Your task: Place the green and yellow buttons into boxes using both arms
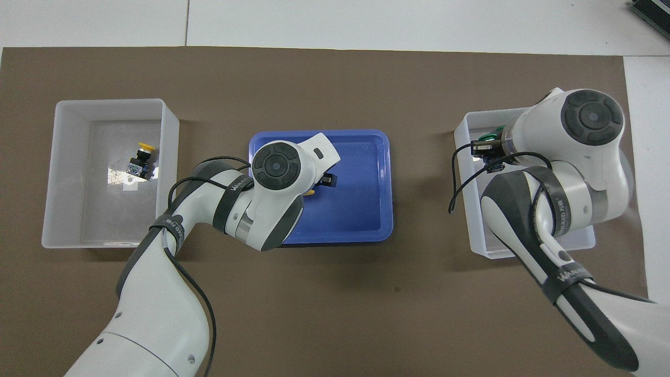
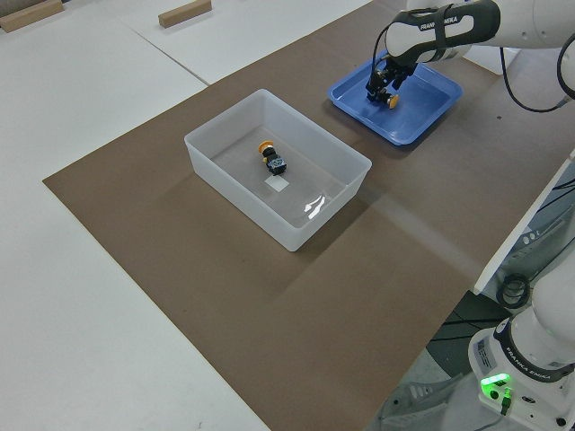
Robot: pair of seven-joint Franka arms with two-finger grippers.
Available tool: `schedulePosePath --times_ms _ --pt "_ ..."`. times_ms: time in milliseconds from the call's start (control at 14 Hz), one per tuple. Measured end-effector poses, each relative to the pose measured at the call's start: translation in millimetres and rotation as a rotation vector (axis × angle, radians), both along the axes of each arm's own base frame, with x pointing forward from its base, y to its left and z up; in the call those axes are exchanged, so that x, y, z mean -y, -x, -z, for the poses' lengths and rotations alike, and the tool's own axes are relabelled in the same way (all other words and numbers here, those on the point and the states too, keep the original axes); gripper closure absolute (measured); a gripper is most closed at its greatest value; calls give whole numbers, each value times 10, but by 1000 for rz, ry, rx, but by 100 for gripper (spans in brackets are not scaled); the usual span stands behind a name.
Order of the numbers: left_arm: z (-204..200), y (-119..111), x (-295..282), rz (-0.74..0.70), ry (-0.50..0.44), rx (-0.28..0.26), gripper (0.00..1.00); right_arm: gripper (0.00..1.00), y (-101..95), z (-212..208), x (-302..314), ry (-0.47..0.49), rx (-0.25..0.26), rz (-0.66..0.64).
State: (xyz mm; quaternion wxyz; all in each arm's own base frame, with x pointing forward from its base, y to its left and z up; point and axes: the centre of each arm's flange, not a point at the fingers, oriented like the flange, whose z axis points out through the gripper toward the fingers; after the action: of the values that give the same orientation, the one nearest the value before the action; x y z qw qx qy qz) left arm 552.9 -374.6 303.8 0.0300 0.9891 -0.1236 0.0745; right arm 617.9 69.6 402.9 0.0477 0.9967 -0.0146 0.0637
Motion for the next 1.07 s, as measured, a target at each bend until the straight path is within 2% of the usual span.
schedulePosePath --times_ms 215,358,430,502,573,645,860,1075 --pt "42 51 31 10 -4 -5 0 60 -84 192 144 -25 14 -15" --pt "65 83 53 15 -5 -7 5 60 -152 391 142 -40 29 -19" --pt "67 91 63 17 -5 -7 13 60 -181 475 136 -48 38 -21" --pt "67 97 71 19 -5 -7 13 60 -209 542 134 -55 49 -23" --pt "67 99 74 19 -6 -7 19 60 -237 542 145 -60 67 -29" --pt "68 100 74 19 -6 -8 33 60 -252 552 179 -61 77 -32" --pt "47 90 56 17 -6 -5 67 60 -285 770 342 -65 66 -38" --pt "46 89 52 16 -6 -5 67 60 -292 851 385 -68 59 -36"
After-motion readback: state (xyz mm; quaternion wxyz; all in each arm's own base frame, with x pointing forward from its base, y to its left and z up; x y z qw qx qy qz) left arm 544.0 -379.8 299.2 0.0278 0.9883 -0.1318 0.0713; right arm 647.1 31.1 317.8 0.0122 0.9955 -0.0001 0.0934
